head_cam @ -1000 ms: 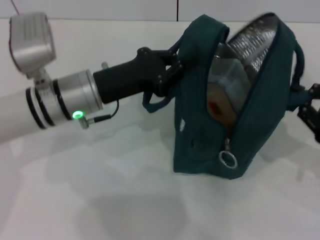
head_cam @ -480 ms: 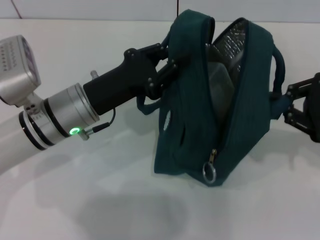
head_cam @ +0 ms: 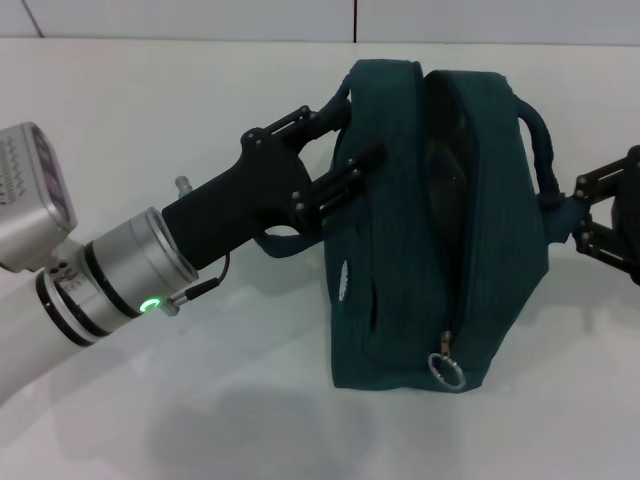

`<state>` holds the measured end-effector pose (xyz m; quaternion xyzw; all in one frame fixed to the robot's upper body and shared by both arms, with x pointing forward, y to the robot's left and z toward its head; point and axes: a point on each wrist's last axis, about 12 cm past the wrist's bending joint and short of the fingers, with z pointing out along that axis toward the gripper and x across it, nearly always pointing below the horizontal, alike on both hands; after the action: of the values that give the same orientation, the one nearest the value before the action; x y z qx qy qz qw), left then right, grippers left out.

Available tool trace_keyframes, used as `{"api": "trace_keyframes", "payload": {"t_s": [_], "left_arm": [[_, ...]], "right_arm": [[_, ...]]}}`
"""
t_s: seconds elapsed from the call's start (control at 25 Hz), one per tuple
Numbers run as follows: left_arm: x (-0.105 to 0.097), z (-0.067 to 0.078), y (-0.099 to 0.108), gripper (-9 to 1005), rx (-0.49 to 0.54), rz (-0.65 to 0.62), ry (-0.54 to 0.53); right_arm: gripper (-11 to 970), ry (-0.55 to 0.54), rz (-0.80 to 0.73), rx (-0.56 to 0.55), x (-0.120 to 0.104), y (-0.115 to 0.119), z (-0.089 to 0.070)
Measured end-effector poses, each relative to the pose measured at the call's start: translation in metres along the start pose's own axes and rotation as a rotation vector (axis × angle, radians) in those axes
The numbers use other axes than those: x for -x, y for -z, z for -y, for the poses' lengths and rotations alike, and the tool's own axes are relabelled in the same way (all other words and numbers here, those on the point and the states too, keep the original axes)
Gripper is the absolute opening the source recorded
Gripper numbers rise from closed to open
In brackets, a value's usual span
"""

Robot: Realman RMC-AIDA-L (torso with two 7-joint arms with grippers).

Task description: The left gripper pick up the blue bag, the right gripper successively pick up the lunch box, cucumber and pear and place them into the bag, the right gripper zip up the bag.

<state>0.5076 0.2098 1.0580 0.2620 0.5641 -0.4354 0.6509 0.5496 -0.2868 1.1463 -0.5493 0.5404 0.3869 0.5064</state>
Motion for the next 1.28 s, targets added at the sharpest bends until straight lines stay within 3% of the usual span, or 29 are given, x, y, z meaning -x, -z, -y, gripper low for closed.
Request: {"api": "trace_keyframes", "payload": {"t_s": [0.12,0.44,0.68,1.28], "left_arm": [[-0.001,0.000,0.002,574,0.006,-0.001,-0.001],[0.002,-0.005,-0.005,572,0.003,-0.004,-0.025],[0.003,-0.016,-0.011,571,0.074,-0.016,-0.035],[0.007,-0.019,-0.022,570,0.048,-0.020,-0.087]], "right_arm": [[88,-0.002,0.008,-0.022,-0.001,0.004,-0.001],[125,-0.020,0.030,-0.058,-0.006,0.003,-0.006],[274,-0.030,0.040,-0.080,-0.011,0.006,-0.013],[300,-0.062,0.062,-0.117,-0.018,0.021,-0.030]]}}
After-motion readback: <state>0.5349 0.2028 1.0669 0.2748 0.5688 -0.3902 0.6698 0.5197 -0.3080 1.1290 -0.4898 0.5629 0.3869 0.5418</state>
